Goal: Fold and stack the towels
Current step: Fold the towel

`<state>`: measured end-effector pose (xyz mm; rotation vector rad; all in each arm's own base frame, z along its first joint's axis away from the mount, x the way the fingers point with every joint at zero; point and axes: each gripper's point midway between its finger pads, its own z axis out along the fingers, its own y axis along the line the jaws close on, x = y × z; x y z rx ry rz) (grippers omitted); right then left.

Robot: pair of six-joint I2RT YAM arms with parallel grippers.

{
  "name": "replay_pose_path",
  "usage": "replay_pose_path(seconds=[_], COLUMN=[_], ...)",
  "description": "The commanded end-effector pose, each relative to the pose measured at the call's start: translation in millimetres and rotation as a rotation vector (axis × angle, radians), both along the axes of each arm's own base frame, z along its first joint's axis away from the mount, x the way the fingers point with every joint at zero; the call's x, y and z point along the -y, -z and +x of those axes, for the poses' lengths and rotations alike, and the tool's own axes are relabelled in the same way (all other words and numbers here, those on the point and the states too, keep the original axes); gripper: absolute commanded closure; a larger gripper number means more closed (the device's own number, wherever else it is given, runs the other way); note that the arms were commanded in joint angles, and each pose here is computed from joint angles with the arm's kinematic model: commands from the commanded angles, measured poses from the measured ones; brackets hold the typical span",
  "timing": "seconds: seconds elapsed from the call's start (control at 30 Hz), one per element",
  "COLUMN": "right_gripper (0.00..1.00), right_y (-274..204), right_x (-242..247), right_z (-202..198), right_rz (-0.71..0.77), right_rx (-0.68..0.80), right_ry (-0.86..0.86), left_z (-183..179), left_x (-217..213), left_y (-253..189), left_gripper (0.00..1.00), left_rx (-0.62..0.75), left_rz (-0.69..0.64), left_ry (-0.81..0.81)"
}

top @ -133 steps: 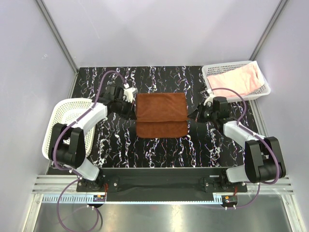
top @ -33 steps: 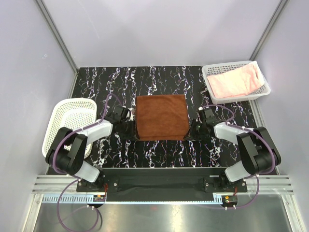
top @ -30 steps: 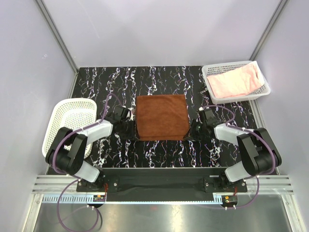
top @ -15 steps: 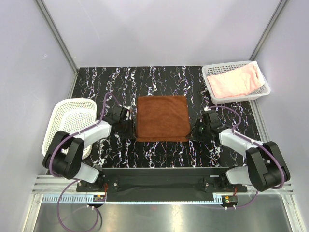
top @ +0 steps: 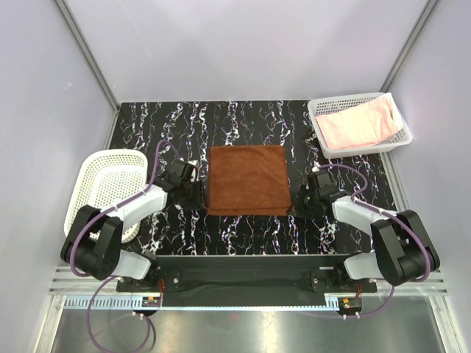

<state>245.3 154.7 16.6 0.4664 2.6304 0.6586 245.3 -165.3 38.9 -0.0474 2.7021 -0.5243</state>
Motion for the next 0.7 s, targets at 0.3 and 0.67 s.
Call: replay_pose_path(seconds=[0.3,0.67], right_gripper=[0.75,0.66], right_y=[-39,-32], right_x=[7,12], right_z=[9,35], right_rz=[-0.035,-0.136], right_rx=[0.088,0.071], right_ry=[0.018,0.001], left_z=[36,35], left_x=[30,35], left_y=[-51,-13], left_gripper=[0.62,0.61], left_rx=[0.119,0.033], left_rz=[-0.12,-0.117], left_ry=[0.031,0.031])
